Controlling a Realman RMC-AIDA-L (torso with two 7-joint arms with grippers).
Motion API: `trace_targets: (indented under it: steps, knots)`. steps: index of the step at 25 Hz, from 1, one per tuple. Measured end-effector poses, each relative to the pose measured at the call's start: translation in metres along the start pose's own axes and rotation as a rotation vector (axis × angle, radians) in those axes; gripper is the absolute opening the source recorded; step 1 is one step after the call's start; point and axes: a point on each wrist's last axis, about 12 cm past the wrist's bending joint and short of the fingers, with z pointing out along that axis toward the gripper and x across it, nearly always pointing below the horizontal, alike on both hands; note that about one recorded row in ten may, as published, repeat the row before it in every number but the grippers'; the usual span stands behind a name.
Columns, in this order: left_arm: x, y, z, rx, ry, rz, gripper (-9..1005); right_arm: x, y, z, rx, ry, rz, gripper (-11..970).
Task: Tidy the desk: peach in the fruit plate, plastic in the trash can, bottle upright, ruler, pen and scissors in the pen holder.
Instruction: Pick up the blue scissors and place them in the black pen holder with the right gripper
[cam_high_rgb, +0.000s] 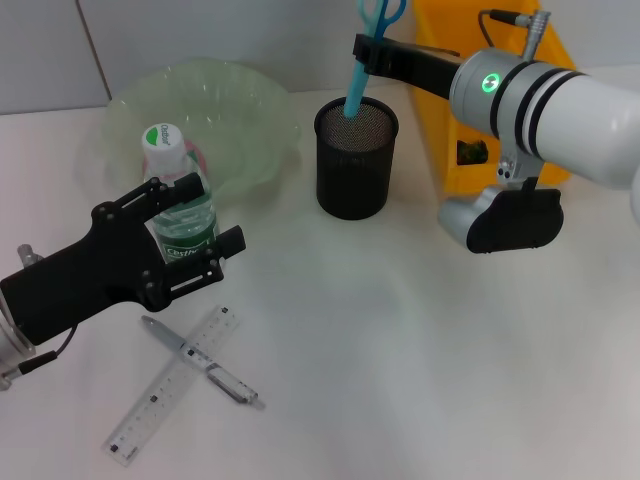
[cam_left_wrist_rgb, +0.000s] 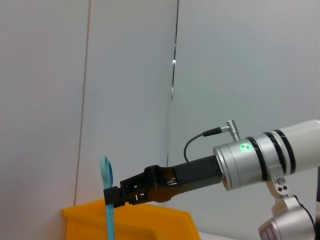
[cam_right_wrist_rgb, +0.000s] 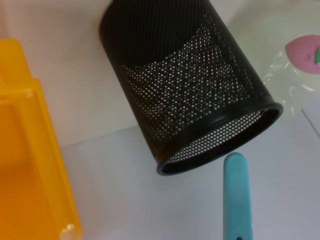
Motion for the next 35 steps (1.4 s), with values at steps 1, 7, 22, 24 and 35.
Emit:
trace_targets:
  steps: [1, 7, 22, 24, 35]
  knots:
    - [0.000, 0.000, 0.000, -0.003, -0.006, 0.003, 800, -0.001, -0.001, 0.000, 0.003, 0.005, -0.009, 235]
    - [0.001, -0.001, 0.000, -0.013, -0.020, 0.006, 800, -0.010, -0.002, -0.001, 0.007, 0.016, -0.074, 235]
    - [0.001, -0.002, -0.001, -0.015, -0.031, -0.003, 800, -0.043, 0.000, -0.001, 0.016, 0.022, -0.160, 236]
    - [0.002, -0.002, -0.001, -0.014, -0.031, -0.003, 800, -0.045, -0.001, -0.001, 0.022, 0.027, -0.160, 245]
    - [0.001, -0.003, -0.002, -0.012, -0.040, 0.000, 800, -0.045, 0.003, -0.001, 0.016, 0.057, -0.138, 348]
